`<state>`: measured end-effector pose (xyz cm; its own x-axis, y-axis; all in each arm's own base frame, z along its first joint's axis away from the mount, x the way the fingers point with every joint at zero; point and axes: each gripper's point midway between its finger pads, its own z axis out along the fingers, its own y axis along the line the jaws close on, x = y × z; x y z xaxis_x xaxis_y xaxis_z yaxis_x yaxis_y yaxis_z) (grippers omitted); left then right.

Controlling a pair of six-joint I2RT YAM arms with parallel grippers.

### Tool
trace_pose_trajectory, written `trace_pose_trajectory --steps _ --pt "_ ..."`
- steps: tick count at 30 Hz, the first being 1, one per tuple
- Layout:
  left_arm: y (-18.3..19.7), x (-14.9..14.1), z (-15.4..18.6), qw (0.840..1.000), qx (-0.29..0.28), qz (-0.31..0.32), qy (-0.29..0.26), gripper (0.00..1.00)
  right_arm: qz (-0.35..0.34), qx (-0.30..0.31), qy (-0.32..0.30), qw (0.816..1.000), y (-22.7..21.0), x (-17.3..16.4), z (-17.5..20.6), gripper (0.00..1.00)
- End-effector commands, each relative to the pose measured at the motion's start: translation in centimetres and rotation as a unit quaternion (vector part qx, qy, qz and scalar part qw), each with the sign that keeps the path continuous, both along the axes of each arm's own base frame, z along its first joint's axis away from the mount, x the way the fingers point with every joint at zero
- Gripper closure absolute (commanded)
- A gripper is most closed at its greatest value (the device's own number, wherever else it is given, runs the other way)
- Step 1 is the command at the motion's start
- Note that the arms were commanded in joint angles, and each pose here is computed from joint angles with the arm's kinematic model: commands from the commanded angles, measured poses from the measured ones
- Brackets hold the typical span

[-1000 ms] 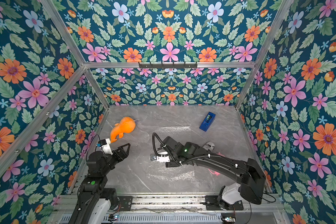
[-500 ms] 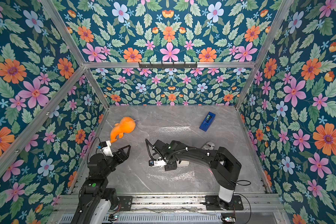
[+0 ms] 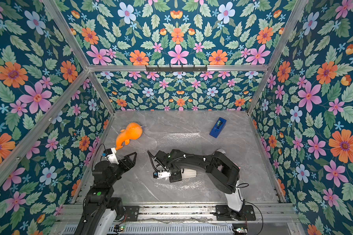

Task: Wrap vases in bubble wrap
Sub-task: Place the vase in bubble wrap.

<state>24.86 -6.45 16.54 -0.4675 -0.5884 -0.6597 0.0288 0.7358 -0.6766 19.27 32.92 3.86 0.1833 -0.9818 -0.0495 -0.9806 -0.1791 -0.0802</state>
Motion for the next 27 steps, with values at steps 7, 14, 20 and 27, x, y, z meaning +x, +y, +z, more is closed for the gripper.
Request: trace_pose_trajectory --steps 7,14,20,27 --pt "-0.1 0.2 0.5 1.000 0.001 -0.002 -0.014 0.15 -0.021 0.006 0.003 1.000 1.0 -0.1 -0.4 0.28" --pt "0.1 0.3 0.6 1.000 0.009 -0.001 -0.010 0.15 -0.033 0.020 0.005 0.999 1.7 -0.2 0.1 0.24" --pt "0.3 0.3 1.2 1.000 0.016 0.003 -0.012 0.15 -0.054 0.022 -0.015 0.998 1.8 0.6 0.6 0.27" --pt "0.3 0.1 0.9 1.000 0.019 0.002 -0.007 0.15 -0.056 -0.004 -0.005 0.998 0.2 0.1 -1.3 0.25"
